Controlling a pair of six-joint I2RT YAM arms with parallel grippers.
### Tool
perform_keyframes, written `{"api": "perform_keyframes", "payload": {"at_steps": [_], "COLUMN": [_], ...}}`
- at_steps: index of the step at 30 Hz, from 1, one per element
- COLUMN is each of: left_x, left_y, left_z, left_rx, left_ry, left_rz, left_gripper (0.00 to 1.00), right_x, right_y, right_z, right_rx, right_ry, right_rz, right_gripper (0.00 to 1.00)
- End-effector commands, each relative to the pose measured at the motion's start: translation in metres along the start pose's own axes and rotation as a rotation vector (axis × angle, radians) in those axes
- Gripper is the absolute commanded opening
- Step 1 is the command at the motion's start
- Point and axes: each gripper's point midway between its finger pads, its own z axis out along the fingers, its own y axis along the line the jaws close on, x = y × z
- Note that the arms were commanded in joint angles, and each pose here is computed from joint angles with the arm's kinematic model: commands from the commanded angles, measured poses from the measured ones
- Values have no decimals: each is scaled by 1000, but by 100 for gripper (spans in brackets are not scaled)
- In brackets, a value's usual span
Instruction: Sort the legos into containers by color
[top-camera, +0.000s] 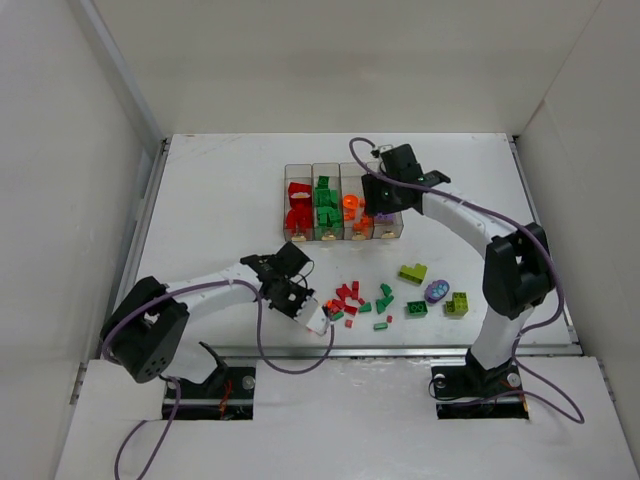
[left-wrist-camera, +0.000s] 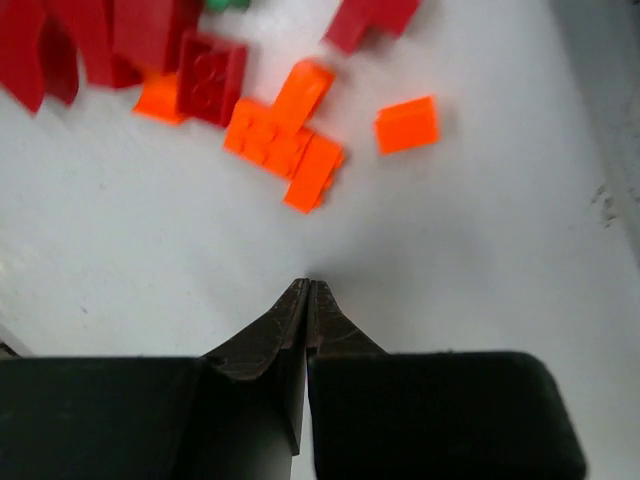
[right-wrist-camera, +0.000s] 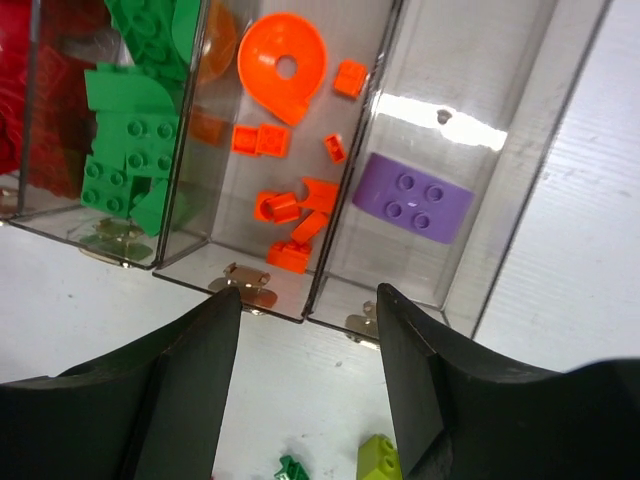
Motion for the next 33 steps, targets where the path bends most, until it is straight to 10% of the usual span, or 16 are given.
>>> {"api": "perform_keyframes", "payload": {"at_steps": [1,10,13,19,33], "left_x": [8,18,24,29,16], "left_y": [15,8,-3,-8,-10], "left_z": [-16,-19,-20,-22,-8], "left_rx": [-15,31,71,91,101], "left_ry": [8,28,48,33,-48], "left_rz": [-115,-133,-110,-116,-119], "left_gripper": [0,0,37,53,34], "right_x": [-40,-43,-39,-31,-31], "right_y": [2,-9,-10,-9,-9], "right_z": [-27,-26,-25,-22,-18], "right_rx": [-53,-53,-51,-57,-57], "right_ry": [-139,-146,-138,-118,-118], "right_rz": [40,48,39,49,49], "right_gripper": [62,62,62,62,62]}}
